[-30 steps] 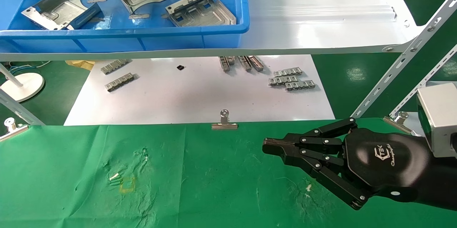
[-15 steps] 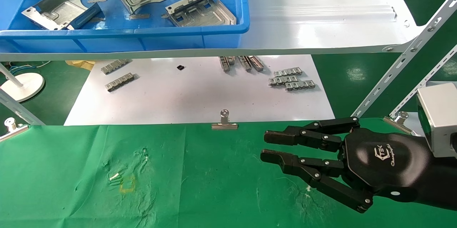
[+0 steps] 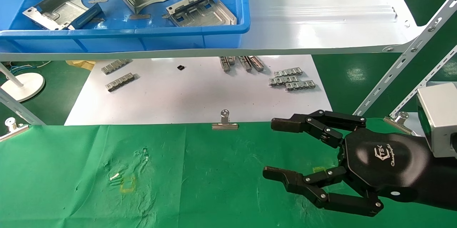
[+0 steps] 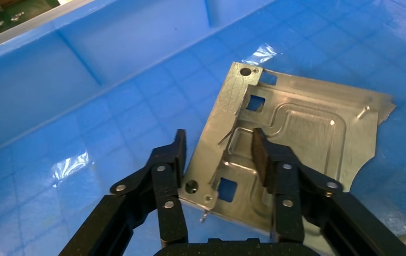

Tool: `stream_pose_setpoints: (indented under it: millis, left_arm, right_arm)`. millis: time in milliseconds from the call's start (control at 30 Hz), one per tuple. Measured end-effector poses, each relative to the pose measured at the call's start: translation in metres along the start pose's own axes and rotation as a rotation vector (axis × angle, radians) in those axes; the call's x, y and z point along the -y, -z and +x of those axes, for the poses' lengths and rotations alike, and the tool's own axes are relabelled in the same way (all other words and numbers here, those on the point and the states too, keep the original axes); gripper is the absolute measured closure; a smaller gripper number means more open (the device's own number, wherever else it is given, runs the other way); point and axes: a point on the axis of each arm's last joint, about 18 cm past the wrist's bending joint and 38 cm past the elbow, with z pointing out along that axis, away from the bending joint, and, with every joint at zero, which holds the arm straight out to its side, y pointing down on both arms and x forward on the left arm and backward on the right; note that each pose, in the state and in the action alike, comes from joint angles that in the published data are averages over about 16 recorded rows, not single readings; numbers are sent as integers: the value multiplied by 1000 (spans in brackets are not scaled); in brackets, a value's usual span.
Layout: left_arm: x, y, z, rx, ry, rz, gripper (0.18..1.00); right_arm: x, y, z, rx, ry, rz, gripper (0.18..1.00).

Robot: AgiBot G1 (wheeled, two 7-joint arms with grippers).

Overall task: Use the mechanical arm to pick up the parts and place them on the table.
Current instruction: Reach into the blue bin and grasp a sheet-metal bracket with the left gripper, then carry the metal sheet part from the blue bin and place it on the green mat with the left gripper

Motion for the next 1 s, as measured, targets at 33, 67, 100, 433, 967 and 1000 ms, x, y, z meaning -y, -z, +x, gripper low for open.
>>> stream_pose_setpoints:
  millis: [33,67,100,433,967,1000]
  left_arm:
    - [0,0,0,-1,1,0,611]
    - [0,0,0,-1,1,0,638]
    - [0,1,0,-1,1,0,664]
    - [18,13,3,-63,-38,51,843]
    - [35,84,21,-383,-209,249,901]
    - [34,89,22,-400,-223,263,901]
  right_arm:
    - [0,0,0,0,0,0,565]
    - [0,0,0,0,0,0,546]
    - [0,0,0,0,0,0,527]
    - [0,0,0,0,0,0,313]
    - [0,0,0,0,0,0,185]
    - [0,0,0,0,0,0,183]
